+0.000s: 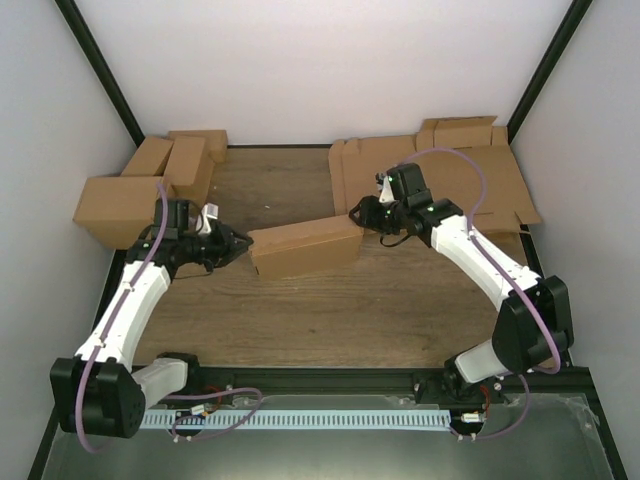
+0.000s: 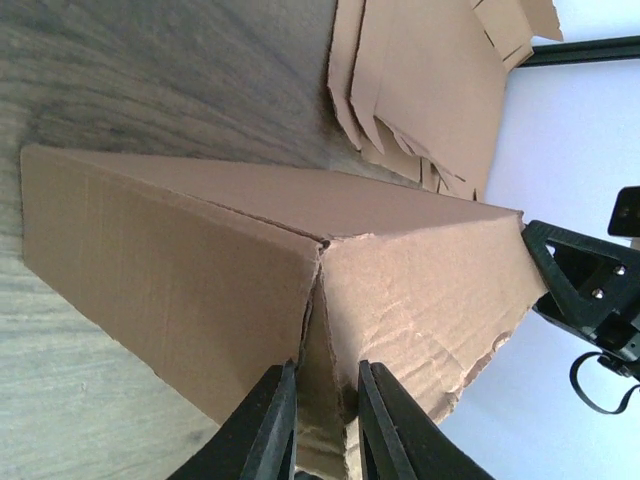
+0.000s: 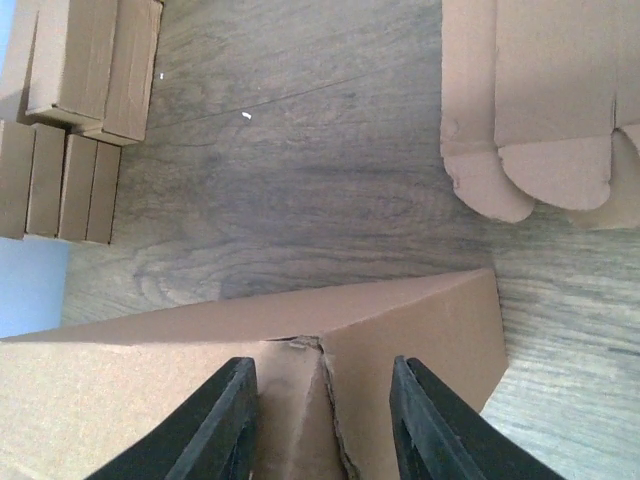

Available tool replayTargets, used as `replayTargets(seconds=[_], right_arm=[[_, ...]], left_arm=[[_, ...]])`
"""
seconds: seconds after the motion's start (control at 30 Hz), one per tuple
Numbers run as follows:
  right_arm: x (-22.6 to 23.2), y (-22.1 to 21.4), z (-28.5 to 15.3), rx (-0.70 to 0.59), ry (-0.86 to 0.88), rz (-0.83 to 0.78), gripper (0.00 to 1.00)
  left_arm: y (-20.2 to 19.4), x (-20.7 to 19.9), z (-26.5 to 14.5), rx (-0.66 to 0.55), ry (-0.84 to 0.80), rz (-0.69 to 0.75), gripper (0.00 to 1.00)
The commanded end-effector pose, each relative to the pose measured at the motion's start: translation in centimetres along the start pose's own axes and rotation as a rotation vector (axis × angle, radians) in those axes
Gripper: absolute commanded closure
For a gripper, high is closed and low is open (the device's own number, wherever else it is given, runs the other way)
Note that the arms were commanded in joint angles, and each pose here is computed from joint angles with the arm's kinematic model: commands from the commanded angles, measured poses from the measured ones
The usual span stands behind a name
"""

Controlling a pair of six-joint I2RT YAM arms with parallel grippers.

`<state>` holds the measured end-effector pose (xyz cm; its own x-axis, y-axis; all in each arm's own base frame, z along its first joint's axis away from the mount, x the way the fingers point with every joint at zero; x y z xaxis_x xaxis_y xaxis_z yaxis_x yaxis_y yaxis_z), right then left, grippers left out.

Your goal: Fold the paper box

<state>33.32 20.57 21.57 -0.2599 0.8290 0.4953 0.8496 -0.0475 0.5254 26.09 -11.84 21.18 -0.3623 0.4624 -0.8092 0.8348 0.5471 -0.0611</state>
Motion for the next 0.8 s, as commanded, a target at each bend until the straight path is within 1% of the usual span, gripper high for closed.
replayTargets(seconds=[0.0, 0.1, 0.17, 0.23, 0.37, 0.43, 0.5, 0.53, 0.63, 0.77], right_arm=[[-3.1, -3.6, 1.7, 0.091, -0.091, -0.034, 0.61], [-3.4, -3.5, 1.9, 0.083, -0.107, -0.052, 0.58], [-3.4, -3.3, 1.8, 0.068, -0.106, -0.064, 0.54], [-3.0, -3.1, 1.8, 0.054, -0.037, -0.084, 0.52], [-3.4, -3.5, 1.7, 0.034, 0.135, -0.036, 0.45], [-3.9, -4.2, 1.8, 0.02, 0.201, -0.02, 0.43], [-4.1, -5.2, 2.2, 0.012, 0.269, -0.014, 0.39], [-4.1, -5.6, 2.4, 0.003, 0.297, -0.014, 0.38], [-4.6, -7.3, 3.6, 0.015, 0.351, 0.019, 0.41], [-5.5, -9.3, 4.4, 0.01, 0.369, 0.047, 0.42]], left_arm=[[-0.4, 4.6, 1.4, 0.03, 0.174, -0.013, 0.82], [0.0, 4.6, 1.4, 0.025, 0.19, 0.005, 0.82], [0.2, 4.6, 1.4, 0.021, 0.207, 0.019, 0.82], [0.4, 4.8, 1.5, 0.024, 0.223, 0.031, 0.82], [0.9, 5.4, 1.4, 0.024, 0.25, 0.039, 0.81], [1.2, 5.7, 1.4, 0.02, 0.262, 0.046, 0.8], [1.3, 6.1, 1.5, 0.022, 0.274, 0.051, 0.8], [1.3, 6.2, 1.6, 0.026, 0.276, 0.052, 0.8], [1.3, 6.6, 1.9, 0.035, 0.281, 0.054, 0.81], [1.5, 6.6, 1.8, 0.021, 0.289, 0.067, 0.82]])
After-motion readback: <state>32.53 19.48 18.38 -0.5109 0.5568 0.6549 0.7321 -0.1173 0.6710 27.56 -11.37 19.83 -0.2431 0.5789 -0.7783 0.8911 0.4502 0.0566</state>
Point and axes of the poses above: each gripper's point midway between its finger pads, its own z axis out along the fingers, its own x axis along the line the jaws close on, y = z × x, the point moved 3 cm from there along -z, back along the fingers, and after that the axes turned 10 degrees about -z, right-handed, at the moved point
